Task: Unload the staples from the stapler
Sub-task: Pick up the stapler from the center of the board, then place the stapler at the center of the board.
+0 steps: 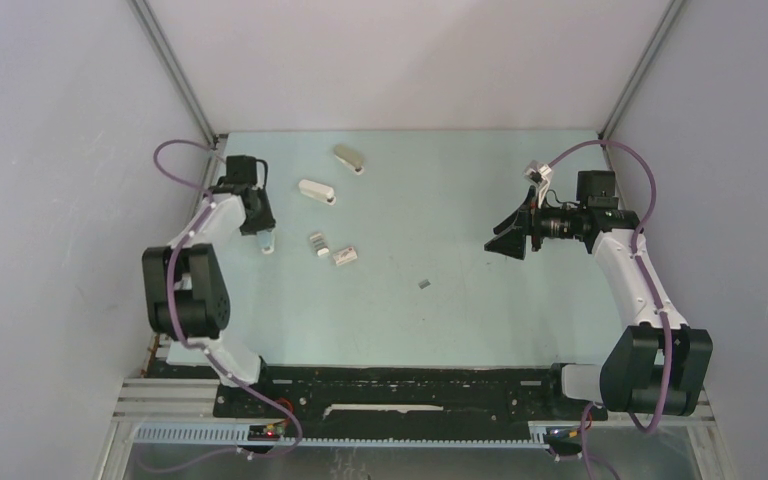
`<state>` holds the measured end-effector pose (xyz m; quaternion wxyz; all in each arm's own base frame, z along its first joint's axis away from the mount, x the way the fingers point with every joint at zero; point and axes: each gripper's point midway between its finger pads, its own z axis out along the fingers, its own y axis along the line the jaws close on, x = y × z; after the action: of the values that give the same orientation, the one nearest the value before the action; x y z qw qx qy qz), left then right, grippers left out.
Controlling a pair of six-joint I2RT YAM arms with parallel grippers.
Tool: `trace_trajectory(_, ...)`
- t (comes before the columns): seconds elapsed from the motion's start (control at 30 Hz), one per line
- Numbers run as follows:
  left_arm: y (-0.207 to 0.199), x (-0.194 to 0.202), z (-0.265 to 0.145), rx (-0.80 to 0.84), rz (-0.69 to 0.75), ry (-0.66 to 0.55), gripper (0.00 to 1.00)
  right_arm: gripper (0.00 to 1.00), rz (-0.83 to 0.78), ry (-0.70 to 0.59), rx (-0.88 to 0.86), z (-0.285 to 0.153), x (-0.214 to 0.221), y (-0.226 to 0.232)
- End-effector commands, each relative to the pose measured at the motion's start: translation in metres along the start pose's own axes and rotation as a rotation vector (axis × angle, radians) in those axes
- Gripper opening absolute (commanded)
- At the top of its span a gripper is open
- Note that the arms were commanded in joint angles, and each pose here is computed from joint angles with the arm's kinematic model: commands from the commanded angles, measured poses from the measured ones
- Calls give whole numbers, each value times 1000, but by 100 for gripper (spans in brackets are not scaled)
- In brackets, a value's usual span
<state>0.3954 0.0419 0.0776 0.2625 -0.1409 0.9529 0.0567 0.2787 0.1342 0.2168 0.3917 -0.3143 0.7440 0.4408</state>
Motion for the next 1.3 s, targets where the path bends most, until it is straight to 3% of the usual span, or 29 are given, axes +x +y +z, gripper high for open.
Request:
trace_trajectory(0.0, -8, 4, -32, 64, -96, -101, 0, 78, -16, -15, -25, 2, -4, 5)
trace_trajectory(0.27, -37, 53, -69, 173, -113, -112, 0, 78, -20, -8, -38, 5, -3, 7)
trace_trajectory(0.63, -47, 98, -107, 238, -107, -130, 0, 78, -28, -9, -46, 5, -3, 10)
trace_trajectory(1.27, -97, 126, -152, 435, 10, -184, 0, 78, -40, -6, -57, 7, -4, 15)
